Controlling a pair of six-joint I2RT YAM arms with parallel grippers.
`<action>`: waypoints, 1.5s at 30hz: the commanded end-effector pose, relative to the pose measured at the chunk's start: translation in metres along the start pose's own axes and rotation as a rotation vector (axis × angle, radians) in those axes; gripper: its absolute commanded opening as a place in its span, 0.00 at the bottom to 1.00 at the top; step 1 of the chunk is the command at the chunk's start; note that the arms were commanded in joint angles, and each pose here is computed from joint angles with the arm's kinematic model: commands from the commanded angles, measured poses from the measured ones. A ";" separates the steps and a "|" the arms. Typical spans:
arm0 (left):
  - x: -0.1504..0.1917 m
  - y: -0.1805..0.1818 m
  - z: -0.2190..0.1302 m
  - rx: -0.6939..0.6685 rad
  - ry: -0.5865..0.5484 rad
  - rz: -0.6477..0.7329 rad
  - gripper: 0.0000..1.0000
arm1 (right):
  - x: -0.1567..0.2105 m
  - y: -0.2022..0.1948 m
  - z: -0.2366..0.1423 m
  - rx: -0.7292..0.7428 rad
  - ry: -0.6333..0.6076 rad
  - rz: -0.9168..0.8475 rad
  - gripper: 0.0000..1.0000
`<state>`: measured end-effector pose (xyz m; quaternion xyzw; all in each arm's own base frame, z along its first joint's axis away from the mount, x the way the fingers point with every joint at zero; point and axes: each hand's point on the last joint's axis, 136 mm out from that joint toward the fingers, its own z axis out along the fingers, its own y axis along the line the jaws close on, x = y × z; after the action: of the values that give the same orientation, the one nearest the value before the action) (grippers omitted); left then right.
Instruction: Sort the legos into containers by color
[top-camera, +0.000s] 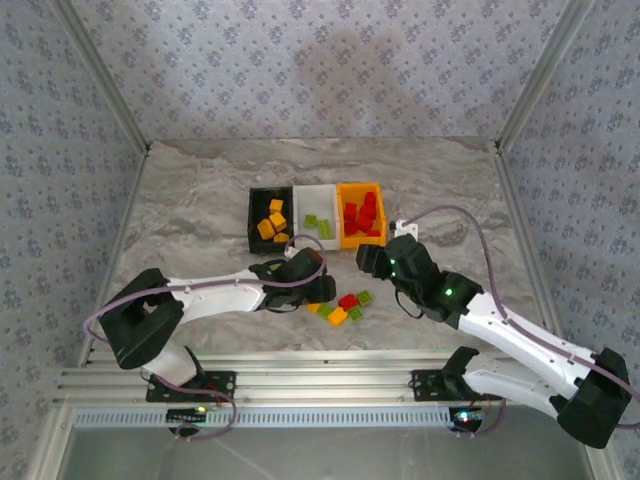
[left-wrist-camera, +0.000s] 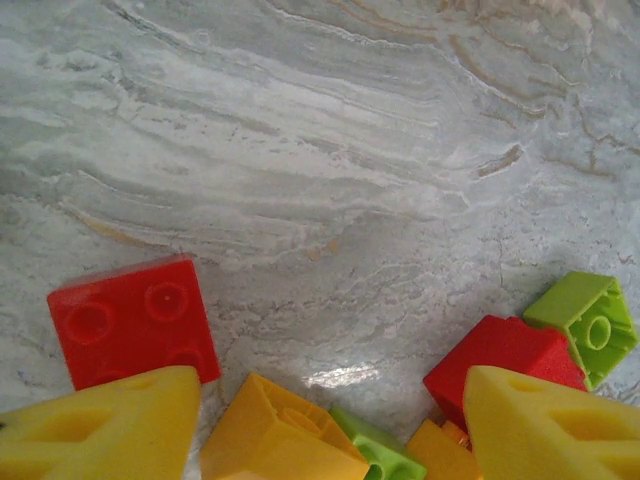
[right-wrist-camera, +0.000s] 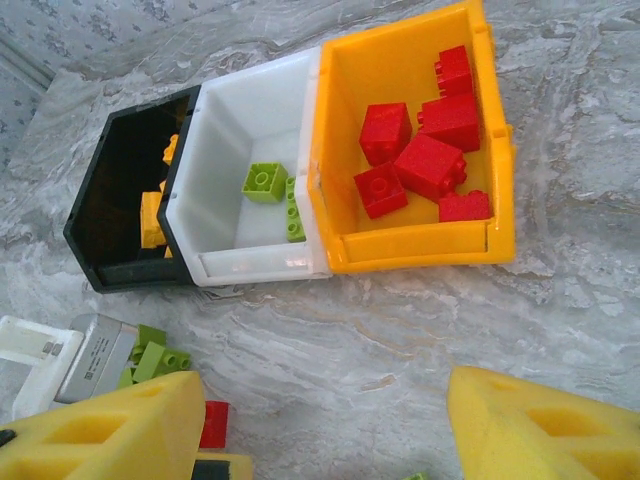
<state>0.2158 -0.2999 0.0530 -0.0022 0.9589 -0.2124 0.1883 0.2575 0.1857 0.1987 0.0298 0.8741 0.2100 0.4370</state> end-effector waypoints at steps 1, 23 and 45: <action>0.028 0.037 0.001 -0.118 0.087 -0.005 0.65 | 0.002 -0.015 -0.004 0.051 -0.008 0.009 0.67; 0.027 0.053 -0.075 -0.150 0.039 0.292 0.74 | 0.000 -0.014 -0.006 0.027 -0.010 0.037 0.67; 0.034 0.042 -0.004 -0.245 0.016 0.520 0.53 | -0.005 -0.016 -0.014 0.027 -0.021 0.040 0.68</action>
<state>0.1762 -0.2532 0.0193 0.2166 0.9544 -0.0386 0.2018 0.2529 0.1692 0.2015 0.0459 0.8715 0.2074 0.4419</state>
